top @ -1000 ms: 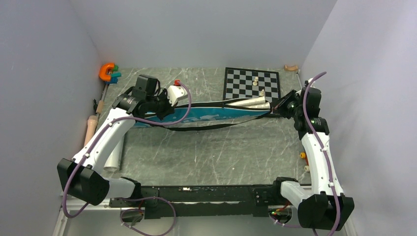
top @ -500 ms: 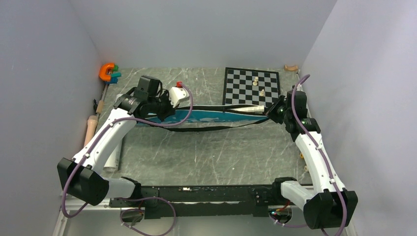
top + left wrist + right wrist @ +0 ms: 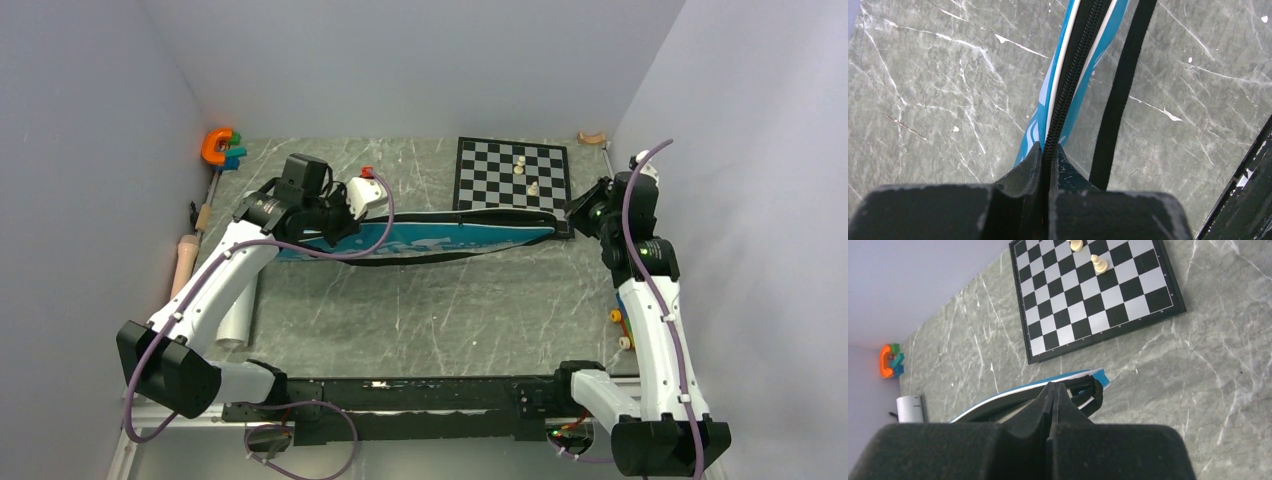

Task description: Pack up the badminton gear

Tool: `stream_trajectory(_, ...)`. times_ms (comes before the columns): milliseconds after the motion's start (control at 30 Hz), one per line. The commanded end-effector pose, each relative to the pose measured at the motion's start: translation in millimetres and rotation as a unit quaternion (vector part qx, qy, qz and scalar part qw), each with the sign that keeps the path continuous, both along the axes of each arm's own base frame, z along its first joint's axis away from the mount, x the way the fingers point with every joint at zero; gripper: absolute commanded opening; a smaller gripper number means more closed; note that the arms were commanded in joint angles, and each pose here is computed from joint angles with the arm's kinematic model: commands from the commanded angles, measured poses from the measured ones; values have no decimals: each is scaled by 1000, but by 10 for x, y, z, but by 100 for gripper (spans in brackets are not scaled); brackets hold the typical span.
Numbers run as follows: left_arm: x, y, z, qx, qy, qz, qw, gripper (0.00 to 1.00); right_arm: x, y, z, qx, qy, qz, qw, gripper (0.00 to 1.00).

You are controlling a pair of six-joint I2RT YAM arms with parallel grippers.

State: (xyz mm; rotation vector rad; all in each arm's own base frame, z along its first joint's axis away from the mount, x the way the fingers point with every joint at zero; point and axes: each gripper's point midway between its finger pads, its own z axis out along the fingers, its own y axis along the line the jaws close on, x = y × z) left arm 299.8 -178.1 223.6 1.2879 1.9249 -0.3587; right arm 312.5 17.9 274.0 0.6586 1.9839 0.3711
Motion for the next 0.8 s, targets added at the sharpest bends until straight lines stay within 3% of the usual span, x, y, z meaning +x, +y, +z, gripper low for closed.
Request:
stream_trajectory(0, 107, -185, 457, -59, -67, -22, 996, 0, 9, 173, 204, 25, -33, 43, 998, 0)
stream_trajectory(100, 107, -191, 467, -59, -68, -21, 996, 0, -17, 462, 355, 68, -61, 109, 990, 6)
stream_trajectory(300, 155, -199, 493, -61, -68, -13, 996, 0, -258, 1121, 535, 127, -81, 247, 957, 38)
stream_trajectory(533, 155, -213, 512, -64, -66, -13, 996, 0, -531, 1794, 219, 204, -52, 339, 917, 66)
stream_trajectory(633, 138, -216, 521, -65, -65, -16, 996, 0, -515, 1918, 142, 235, -55, 351, 905, 72)
stream_trajectory(767, 104, -219, 534, -66, -65, -22, 995, 0, -415, 1995, 76, 247, -56, 352, 901, 71)
